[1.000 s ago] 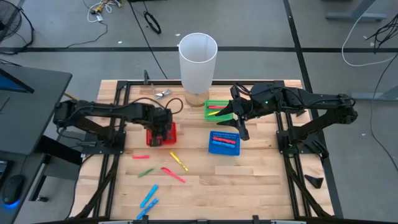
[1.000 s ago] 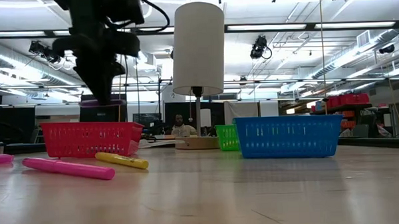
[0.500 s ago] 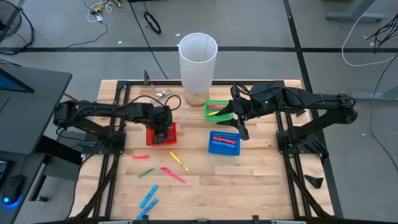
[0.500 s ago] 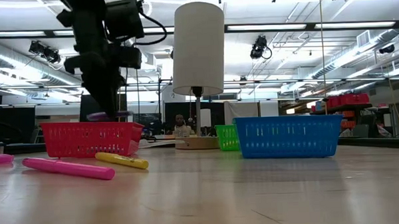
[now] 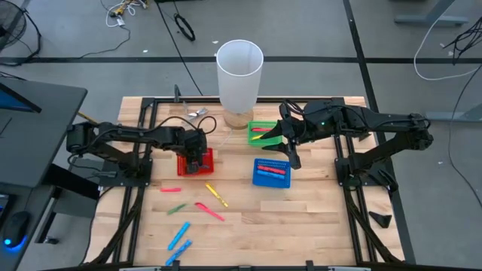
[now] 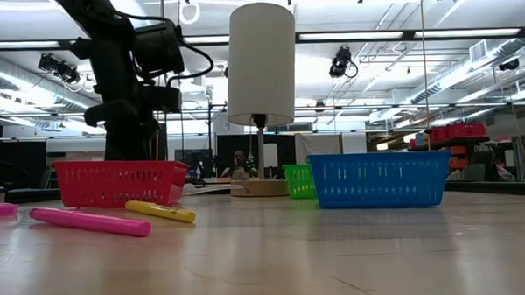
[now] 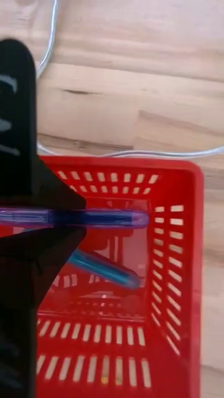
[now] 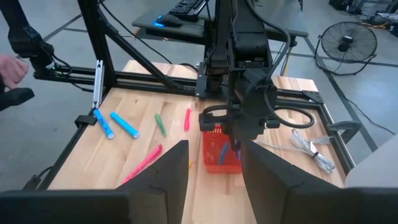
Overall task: Pick & Place Markers
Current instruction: Put the small purple pen into the red bin, then put the large pink pen into the green bin
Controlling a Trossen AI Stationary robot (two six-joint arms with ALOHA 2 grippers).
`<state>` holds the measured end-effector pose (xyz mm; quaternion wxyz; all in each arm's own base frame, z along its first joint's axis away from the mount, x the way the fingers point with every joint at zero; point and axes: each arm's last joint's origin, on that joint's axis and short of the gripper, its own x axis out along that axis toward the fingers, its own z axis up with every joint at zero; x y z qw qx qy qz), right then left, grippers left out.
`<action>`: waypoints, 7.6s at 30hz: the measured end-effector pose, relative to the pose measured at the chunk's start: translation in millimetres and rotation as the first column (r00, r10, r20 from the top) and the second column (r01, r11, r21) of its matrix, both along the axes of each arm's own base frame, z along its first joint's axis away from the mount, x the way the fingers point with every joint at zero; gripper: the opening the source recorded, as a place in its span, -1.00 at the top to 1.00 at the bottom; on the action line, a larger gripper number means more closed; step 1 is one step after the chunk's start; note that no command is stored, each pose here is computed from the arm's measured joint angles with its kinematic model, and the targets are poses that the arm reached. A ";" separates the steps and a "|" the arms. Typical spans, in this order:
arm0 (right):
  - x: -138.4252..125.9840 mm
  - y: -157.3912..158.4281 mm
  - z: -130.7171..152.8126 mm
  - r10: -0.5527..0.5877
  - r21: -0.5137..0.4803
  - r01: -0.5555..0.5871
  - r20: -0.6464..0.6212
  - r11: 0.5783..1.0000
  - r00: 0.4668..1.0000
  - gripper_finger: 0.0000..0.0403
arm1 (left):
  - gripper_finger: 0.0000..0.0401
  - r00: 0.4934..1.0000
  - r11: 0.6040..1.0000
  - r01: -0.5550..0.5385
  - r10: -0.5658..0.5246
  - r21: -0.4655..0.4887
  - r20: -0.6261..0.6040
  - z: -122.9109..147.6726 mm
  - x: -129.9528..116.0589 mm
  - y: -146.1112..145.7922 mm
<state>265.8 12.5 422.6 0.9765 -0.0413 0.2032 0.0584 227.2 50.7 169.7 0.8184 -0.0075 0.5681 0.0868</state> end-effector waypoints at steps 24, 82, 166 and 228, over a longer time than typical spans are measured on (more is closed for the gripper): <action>0.0 -0.2 0.0 -0.001 0.001 0.001 0.000 1.000 1.000 0.27 | 0.09 1.000 0.999 -0.005 0.006 -0.051 0.002 5.0 0.7 -1.1; -0.3 -0.1 -0.8 0.000 0.000 0.000 -0.009 1.000 1.000 0.27 | 0.11 0.861 0.850 0.495 -0.508 -0.179 -0.031 25.6 79.2 -175.9; -4.6 -3.6 -9.5 -0.240 0.450 0.314 -0.215 0.836 0.947 0.17 | 0.87 0.902 0.885 0.430 -0.414 0.181 -0.119 166.4 55.4 -124.0; 60.4 -6.7 -29.8 0.023 0.895 0.286 -0.313 0.343 0.950 0.91 | 0.83 0.683 0.112 0.518 -0.651 0.848 -0.331 237.9 99.1 -143.4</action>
